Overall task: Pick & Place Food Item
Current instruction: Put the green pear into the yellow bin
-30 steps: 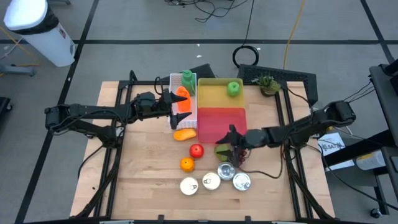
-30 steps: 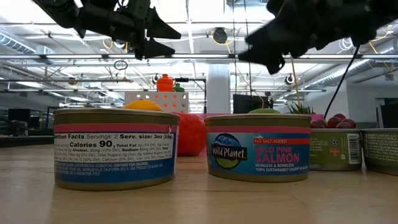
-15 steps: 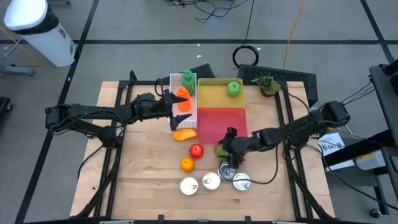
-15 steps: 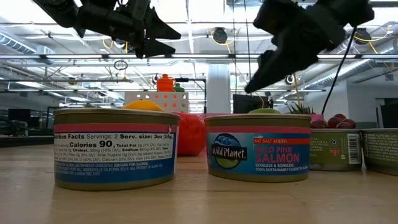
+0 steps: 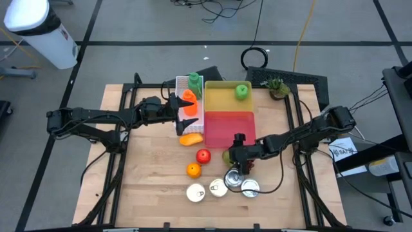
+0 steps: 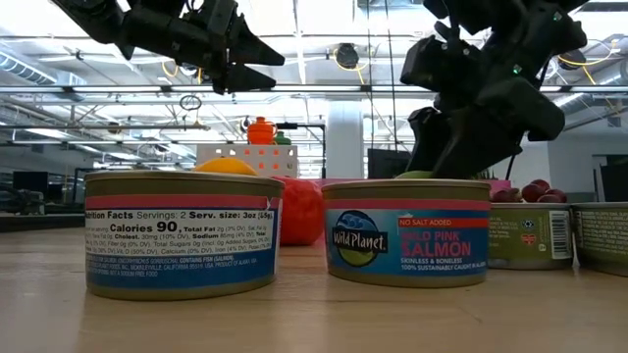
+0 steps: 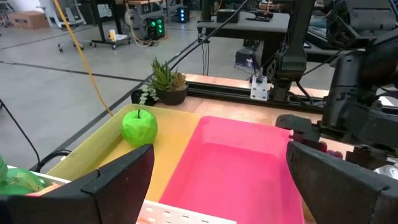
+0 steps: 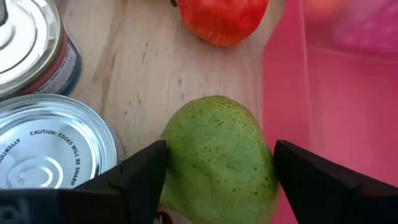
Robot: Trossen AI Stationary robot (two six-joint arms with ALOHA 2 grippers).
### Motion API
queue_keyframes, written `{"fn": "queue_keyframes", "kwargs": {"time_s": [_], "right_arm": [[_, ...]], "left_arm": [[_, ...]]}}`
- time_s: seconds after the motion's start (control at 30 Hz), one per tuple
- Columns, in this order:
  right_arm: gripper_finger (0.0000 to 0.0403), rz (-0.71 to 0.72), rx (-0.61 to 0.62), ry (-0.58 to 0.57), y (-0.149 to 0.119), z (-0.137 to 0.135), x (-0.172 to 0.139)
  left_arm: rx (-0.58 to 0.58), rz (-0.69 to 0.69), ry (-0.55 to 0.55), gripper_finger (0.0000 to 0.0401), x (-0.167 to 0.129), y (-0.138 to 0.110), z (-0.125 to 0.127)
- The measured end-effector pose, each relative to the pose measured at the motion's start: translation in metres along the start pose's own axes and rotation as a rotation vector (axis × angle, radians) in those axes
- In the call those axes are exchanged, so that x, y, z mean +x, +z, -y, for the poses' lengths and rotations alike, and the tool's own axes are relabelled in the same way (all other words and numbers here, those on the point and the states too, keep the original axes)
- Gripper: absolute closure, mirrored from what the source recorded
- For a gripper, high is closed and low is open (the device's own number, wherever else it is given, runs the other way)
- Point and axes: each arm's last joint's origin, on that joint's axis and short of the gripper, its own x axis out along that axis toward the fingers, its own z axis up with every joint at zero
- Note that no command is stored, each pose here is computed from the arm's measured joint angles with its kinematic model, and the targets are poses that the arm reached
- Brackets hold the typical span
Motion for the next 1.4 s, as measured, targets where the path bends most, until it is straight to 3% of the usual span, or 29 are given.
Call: {"fn": "queue_keyframes", "kwargs": {"time_s": [0.5, 0.73, 0.83, 1.03, 1.2, 1.4], "right_arm": [[0.0213, -0.072, -0.003, 0.010, -0.011, 0.006, 0.003], [0.0217, 0.071, -0.051, 0.012, 0.001, 0.009, -0.008], [0.0219, 0.194, -0.060, -0.007, 0.013, 0.012, -0.025], [0.0224, 0.399, -0.037, -0.167, 0.032, 0.021, -0.052], [0.0226, 0.538, 0.036, -0.414, 0.043, 0.027, -0.066], [0.0228, 0.728, 0.124, -0.712, 0.033, 0.037, -0.071]], "left_arm": [[-0.001, 0.000, 0.001, 0.0025, 0.000, 0.000, 0.000], [-0.001, 0.000, 0.001, 0.0025, 0.000, 0.000, 0.000], [0.000, 0.000, 0.000, 0.0025, 0.000, 0.000, 0.000], [0.002, 0.002, -0.001, 0.0025, 0.000, 0.000, 0.000], [0.005, 0.009, -0.012, 0.0025, 0.000, 0.001, 0.003], [0.049, 0.034, -0.044, 0.0025, 0.000, 0.003, 0.011]]}}
